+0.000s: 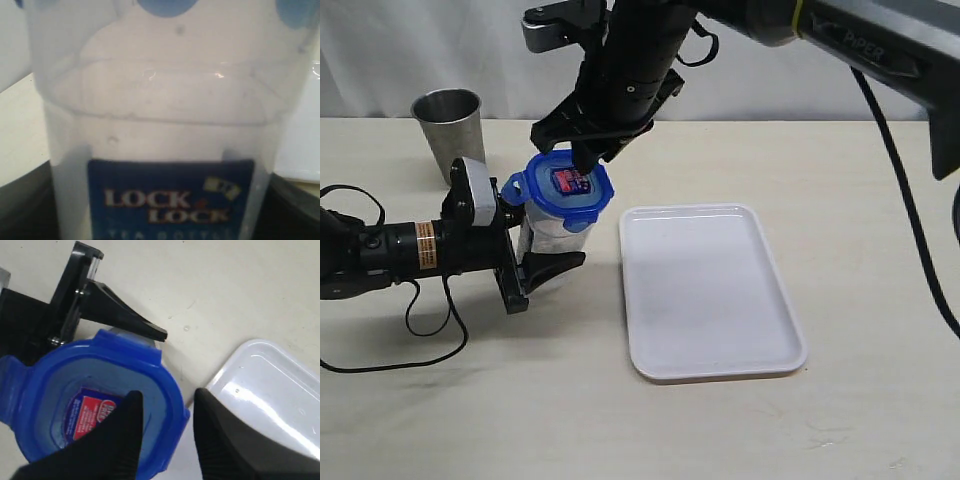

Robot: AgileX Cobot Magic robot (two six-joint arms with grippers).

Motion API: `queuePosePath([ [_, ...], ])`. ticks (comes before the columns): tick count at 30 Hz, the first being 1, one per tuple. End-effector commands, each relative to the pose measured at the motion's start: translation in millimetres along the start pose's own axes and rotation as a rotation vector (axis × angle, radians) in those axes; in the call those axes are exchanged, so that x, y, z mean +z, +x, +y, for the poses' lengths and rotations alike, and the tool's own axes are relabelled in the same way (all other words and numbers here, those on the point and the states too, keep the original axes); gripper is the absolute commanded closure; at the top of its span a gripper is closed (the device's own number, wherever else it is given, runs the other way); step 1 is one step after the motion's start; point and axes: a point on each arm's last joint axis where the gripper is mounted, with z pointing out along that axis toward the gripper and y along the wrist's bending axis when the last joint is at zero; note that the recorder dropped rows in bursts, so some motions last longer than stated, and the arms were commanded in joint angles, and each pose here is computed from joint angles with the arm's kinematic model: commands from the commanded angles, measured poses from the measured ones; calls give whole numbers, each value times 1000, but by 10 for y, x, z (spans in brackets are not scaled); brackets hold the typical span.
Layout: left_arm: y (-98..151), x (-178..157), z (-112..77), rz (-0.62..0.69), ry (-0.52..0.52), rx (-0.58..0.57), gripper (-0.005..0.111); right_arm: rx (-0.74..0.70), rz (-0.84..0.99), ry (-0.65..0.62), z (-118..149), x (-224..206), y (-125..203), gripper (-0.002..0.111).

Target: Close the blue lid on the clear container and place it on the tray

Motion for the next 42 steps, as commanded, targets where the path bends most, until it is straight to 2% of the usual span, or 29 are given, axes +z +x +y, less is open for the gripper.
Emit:
queuePosePath([
  [1,-55,-4,-3,-41,2,-6,107,17,53,52,-115,170,42,75],
  [11,-56,-4,4,-42,-6,-9,107,17,72,53,-125,261,54,75],
  [14,-56,-4,4,-42,-6,-9,107,16,54,54,-121,194,34,75],
  [20,-57,-4,12,-44,-15,-13,107,20,-48,57,-86,-200,-58,75],
  [26,-58,-4,18,-45,-21,-15,107,14,-141,-191,170,-519,-91,74],
  [29,-58,-4,18,-45,-21,-15,107,9,-143,-232,262,-516,-99,66],
  [32,-58,-4,17,-45,-21,-18,107,32,-109,-188,280,-420,-82,60],
  [39,-58,-4,17,-45,-21,-21,107,-12,-51,16,440,-288,-28,63],
  [42,-58,-4,17,-45,-21,-21,107,-34,-51,53,502,-285,-26,66],
])
